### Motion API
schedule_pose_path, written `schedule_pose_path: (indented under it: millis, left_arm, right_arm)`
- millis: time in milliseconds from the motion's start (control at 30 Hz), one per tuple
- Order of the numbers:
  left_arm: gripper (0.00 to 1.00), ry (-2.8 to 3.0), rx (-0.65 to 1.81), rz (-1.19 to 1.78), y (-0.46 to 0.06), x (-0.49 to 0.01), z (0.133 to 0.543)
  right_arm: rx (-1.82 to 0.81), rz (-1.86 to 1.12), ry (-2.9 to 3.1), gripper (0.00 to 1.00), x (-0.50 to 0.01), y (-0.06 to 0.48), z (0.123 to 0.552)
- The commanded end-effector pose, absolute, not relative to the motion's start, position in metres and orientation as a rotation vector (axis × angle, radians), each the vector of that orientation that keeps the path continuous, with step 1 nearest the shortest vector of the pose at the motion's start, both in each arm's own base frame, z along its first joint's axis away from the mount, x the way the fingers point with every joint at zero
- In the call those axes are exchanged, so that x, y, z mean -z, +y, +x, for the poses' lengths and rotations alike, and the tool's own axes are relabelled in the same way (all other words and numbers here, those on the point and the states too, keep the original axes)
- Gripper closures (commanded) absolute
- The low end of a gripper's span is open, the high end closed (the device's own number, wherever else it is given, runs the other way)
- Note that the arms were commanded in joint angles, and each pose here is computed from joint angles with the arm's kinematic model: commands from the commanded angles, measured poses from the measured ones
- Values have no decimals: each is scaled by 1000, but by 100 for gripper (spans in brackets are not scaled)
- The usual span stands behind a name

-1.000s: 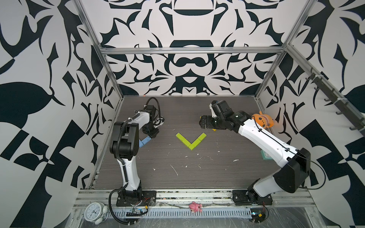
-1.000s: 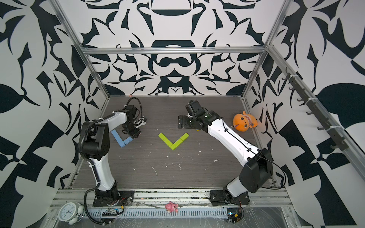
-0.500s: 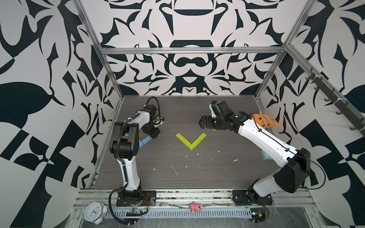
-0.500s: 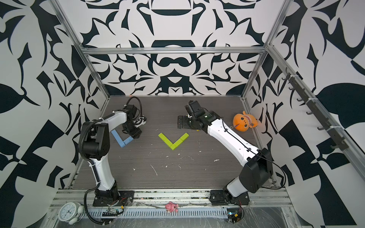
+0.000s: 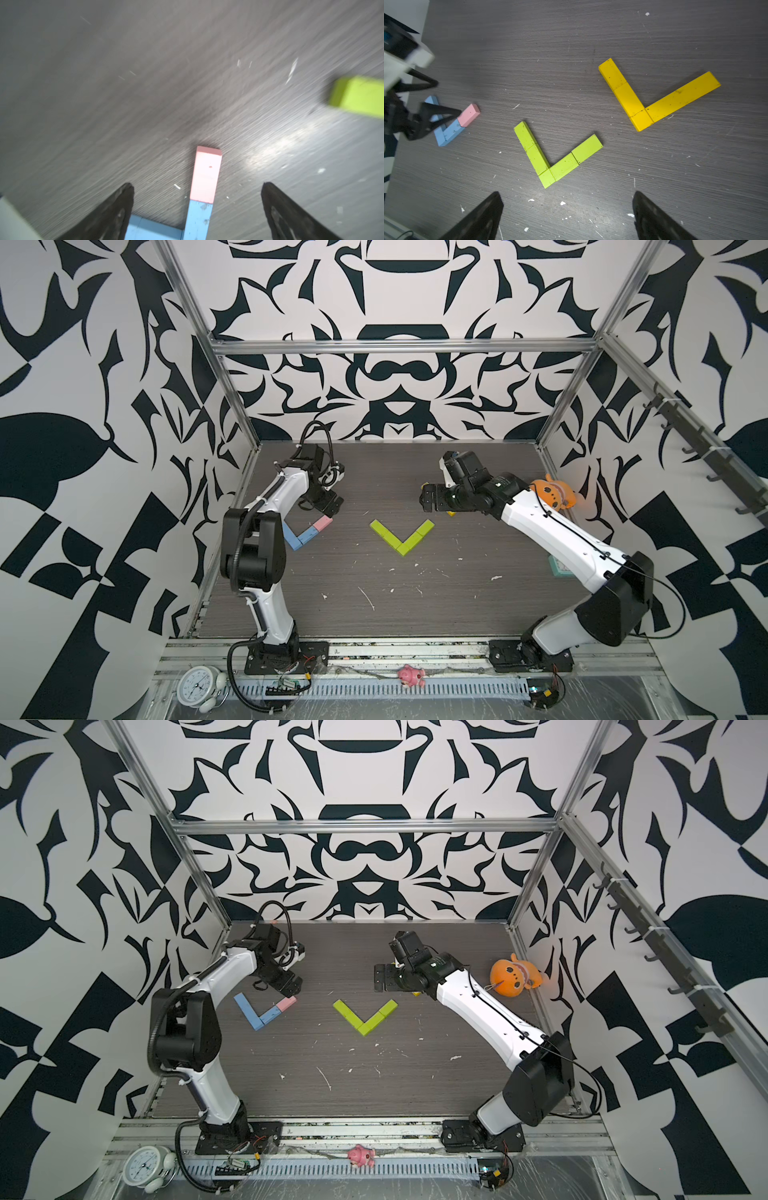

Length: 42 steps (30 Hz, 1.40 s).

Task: Assemble the letter v with building blocks
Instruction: Assemble the building block at the center of the board, then reset both arms

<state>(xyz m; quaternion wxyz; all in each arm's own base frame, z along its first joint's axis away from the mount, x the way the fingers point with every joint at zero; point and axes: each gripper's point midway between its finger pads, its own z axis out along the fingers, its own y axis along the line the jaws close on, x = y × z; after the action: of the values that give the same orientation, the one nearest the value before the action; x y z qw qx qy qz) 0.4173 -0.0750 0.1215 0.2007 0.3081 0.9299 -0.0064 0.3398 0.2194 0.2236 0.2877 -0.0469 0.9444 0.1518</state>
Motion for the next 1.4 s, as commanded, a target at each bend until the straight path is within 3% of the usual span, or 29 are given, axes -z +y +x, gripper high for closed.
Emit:
schedule_pose_path:
  millis: [0,200,367,500,767,1033,1367]
  left_arm:
    - [1,2416,99,674,-82,-196,427]
    - [1,2195,125,367,-75,-242,416]
    - [1,2040,60,90,-44,-241,389]
    - [1,2011,-13,-56,-22,-215,371]
    - [1,1968,-132,-168,7,-169,363]
    - [1,1987,-182,-179,12,-105,390]
    - [1,1920,-102,-48,-10,-91,386]
  right_arm:
    - [-264,-129,2425,1,-255,190,358]
    - [51,118,2301,1,-251,82,390]
    - [316,261,2163,1,-224,-2,389]
    - [492,294,2098,1,-193,-38,379]
    - [500,243,2114,1,-134,-39,374]
    - [440,229,2004,1,-109,-33,381]
    - [267,101,1874,0,-86,-5,377]
